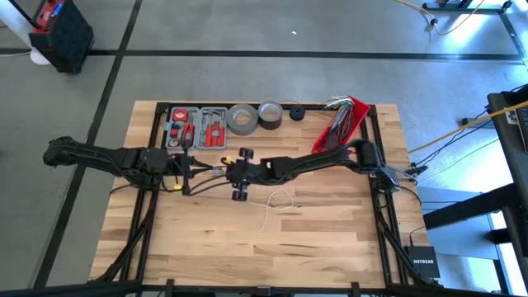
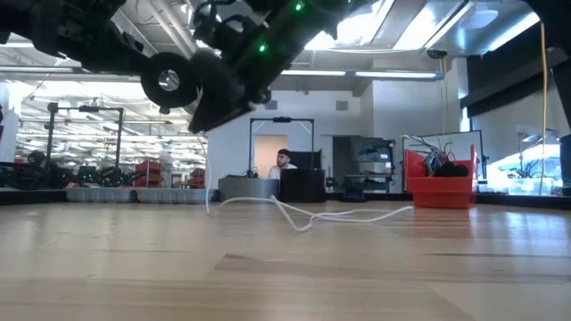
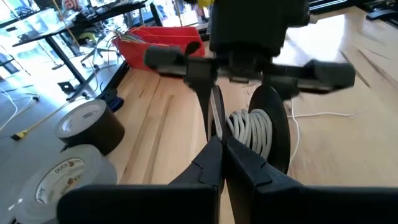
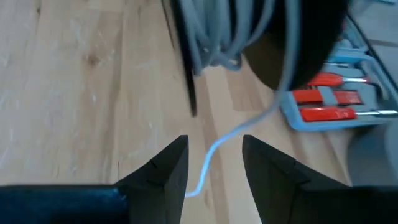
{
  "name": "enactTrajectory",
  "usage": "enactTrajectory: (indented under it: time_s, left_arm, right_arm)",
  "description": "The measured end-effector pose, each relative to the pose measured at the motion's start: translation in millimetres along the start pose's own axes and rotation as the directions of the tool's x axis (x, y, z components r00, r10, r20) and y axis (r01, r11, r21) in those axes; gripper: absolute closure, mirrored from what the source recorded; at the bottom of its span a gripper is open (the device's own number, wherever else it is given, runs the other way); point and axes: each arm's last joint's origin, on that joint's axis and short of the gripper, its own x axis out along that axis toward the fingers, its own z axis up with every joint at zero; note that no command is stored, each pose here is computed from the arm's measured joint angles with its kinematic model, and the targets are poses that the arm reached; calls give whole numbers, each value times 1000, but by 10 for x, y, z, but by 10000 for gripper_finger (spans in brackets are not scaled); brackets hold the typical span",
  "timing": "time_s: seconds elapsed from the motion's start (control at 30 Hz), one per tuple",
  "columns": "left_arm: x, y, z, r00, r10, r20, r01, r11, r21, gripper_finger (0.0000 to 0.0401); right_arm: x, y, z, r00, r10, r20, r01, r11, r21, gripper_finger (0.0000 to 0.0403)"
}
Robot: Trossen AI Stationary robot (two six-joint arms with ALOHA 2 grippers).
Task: Coil cords
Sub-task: Uncoil the white wire from the black spool
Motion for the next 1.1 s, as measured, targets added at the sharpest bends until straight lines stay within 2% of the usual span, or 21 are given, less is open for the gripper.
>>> enactTrajectory:
  time_s: [0.1, 0.17, 0.27, 0.37, 0.5, 0.6, 0.7, 0.77, 0.97, 1.1]
  left_arm:
    - [0, 0, -1, 1000, 0, -1, 0, 1000, -1, 397]
    - [0, 0, -2, 1000, 0, -2, 0, 1000, -1, 397]
    - [0, 0, -2, 1000, 0, -2, 0, 1000, -1, 397]
    - [0, -1, -3, 1000, 0, -2, 0, 1000, -1, 397]
    - [0, 0, -2, 1000, 0, -2, 0, 1000, -4, 397]
    - [0, 0, -3, 1000, 0, -3, 0, 1000, -4, 397]
    - [0, -1, -4, 1000, -1, -4, 1, 1000, -4, 397]
    - [0, -1, -4, 1000, -1, -4, 1, 1000, -4, 397]
    - [1, 8, 1, 1000, 16, -1, -16, 999, -48, 397]
    - [-2, 50, 50, 990, 135, 32, -129, 983, -130, 397]
  right_arm:
    - [62, -6, -18, 1000, 4, 12, -4, 1000, -15, 247]
    - [69, -35, -21, 1000, -30, 8, 30, 999, -19, 249]
    - [70, -45, -21, 999, -49, 7, 50, 998, -25, 264]
    - [69, -42, -23, 999, -50, 6, 50, 997, -54, 306]
    - [69, -41, -31, 999, -53, -3, 53, 996, -74, 387]
    - [11, -37, -32, 992, -123, -28, 119, 986, -115, 385]
    - [-171, -39, 41, 974, -224, -31, 218, 966, -138, 382]
    - [-306, -2, 109, 967, -254, -8, 250, 958, -141, 392]
    - [-567, 310, 315, 973, -170, 157, 197, 965, -173, 390]
    - [-587, 477, 360, 973, 42, 226, 24, 960, -281, 391]
